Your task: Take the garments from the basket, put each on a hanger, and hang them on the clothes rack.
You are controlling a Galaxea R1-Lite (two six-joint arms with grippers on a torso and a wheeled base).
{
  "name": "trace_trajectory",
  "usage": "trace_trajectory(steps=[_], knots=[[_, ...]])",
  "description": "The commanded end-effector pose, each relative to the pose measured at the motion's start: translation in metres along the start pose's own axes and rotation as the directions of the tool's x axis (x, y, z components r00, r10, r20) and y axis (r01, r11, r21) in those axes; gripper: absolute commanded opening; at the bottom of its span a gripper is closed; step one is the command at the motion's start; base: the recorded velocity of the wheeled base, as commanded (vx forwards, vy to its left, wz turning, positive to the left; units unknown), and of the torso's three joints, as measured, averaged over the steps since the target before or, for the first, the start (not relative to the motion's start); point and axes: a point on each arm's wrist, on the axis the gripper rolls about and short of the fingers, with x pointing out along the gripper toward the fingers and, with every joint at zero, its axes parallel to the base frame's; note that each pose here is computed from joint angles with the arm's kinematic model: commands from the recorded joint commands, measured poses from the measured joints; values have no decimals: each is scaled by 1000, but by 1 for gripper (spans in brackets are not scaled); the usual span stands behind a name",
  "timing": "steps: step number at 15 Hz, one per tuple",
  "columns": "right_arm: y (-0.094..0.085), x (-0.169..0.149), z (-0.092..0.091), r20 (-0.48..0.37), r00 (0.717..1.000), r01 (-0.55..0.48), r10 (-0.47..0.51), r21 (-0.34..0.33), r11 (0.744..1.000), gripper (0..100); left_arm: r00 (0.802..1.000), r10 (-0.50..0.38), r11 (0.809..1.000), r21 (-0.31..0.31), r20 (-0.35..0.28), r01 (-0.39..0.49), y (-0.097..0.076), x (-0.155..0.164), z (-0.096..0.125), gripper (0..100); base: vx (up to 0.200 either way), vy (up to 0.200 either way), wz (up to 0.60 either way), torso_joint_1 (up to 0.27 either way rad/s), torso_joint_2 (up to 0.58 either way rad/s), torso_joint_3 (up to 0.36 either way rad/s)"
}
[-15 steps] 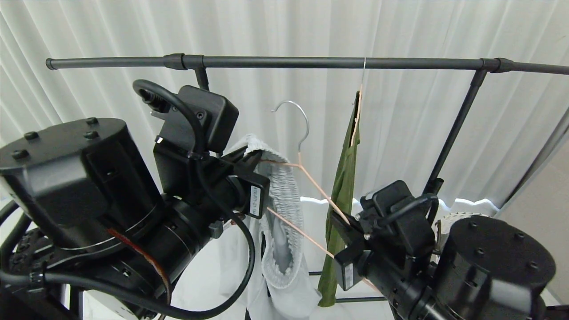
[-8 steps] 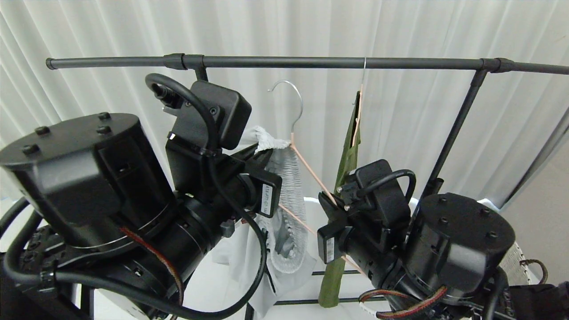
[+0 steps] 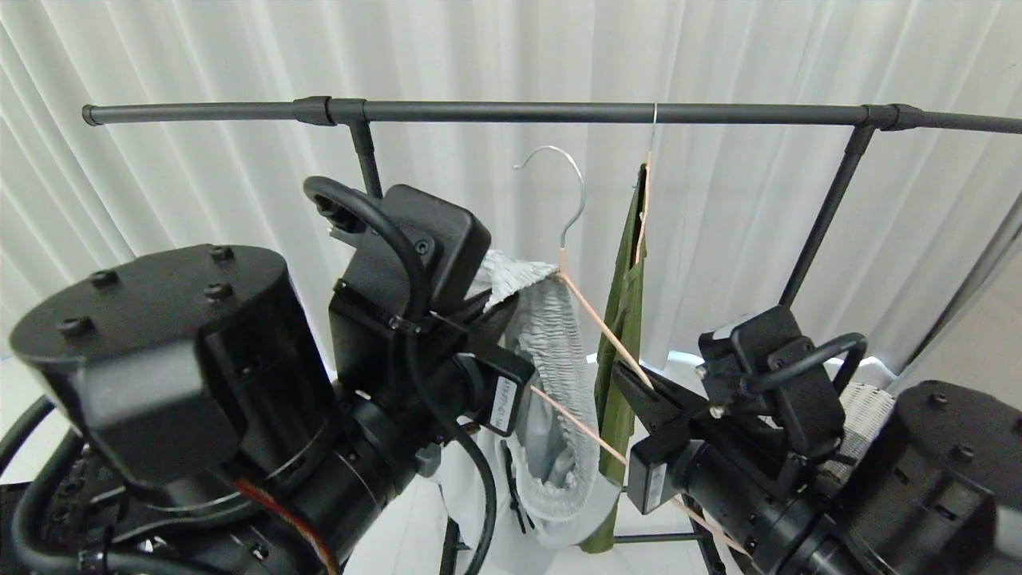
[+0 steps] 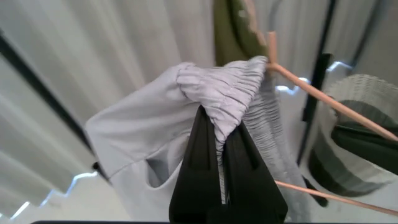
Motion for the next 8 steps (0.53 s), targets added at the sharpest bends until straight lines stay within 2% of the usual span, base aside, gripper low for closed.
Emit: trace_trajectory(steps=[1,3,8], knots=[[-2,-10,9,30,999,-15,14,17,1000,0,998,-63,998,15,-10,63,-18,-2,-3,0,0,0,0,0,0,0],[-2,-12,13,45,999,-18,16,26,1000,0,997,-67,998,19,-22,68,-22,0,-7,0,0,0,0,0,0,0],[-2,-15,20,76,997,-26,24,38,999,0,999,-10,1000,12,-32,10,-17,1,-7,0,0,0,0,0,0,0]])
